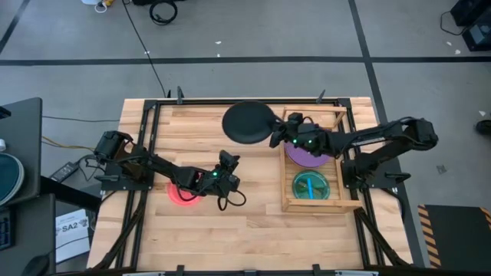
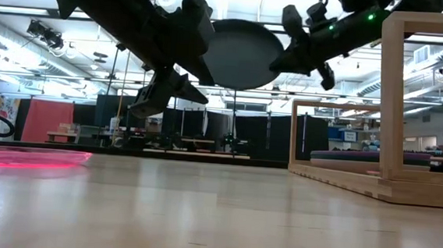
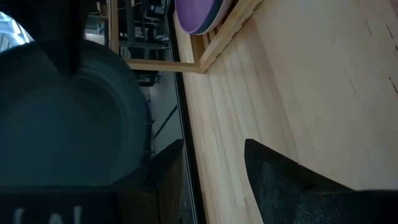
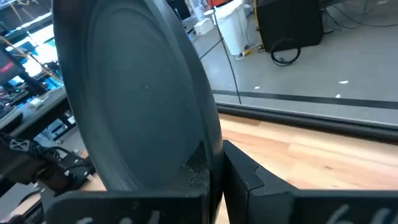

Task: Place and stack plates onto a shelf
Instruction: Stack the black plate on top of the purple plate on the shelf

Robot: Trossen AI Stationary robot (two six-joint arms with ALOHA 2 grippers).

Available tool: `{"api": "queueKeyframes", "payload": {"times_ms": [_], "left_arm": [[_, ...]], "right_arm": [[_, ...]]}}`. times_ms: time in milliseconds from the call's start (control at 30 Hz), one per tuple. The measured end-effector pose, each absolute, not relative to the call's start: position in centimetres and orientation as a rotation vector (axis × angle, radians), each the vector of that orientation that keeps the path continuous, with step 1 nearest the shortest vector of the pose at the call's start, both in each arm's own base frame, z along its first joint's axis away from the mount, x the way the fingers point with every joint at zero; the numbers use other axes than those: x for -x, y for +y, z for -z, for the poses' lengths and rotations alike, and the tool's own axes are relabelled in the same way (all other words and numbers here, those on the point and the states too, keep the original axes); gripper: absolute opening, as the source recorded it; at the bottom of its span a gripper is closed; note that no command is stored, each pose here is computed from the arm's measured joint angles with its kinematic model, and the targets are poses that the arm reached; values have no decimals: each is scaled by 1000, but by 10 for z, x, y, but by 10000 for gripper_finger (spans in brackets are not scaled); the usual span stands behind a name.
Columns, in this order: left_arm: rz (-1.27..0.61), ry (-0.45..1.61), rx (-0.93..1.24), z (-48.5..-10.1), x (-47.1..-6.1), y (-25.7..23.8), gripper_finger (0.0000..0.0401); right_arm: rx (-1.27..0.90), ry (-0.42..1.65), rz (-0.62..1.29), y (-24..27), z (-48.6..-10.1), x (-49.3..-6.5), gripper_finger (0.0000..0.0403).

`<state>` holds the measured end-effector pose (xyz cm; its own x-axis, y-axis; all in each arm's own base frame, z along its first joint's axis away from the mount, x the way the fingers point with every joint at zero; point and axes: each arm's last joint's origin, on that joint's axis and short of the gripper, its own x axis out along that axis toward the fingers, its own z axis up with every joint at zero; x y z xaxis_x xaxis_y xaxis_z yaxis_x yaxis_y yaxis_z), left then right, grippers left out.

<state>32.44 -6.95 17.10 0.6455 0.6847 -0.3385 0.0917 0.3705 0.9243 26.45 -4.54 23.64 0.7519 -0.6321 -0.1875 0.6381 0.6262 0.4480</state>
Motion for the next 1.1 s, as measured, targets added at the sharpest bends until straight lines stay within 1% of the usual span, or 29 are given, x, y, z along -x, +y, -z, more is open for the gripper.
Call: {"api": "queueKeyframes", "payload": {"times_ms": [233,533,667,800,1100], "left_arm": [[-439,813,-1150,-171,-324,-70,173],[-436,812,-1148,-171,-324,-70,173],[-436,812,-1148,-171,-324,-70,173],[-436,812,-1148,-171,-324,-70,173],[-434,812,-1148,-171,-324,-70,173]], "right_arm": [[-523,62,751,-45,-259,-230,25],[-673,156,670,-35,-276,-176,26],[-747,233,637,-30,-276,-153,26],[-811,316,645,-26,-272,-131,26],[-942,496,760,-20,-257,-92,26]]}}
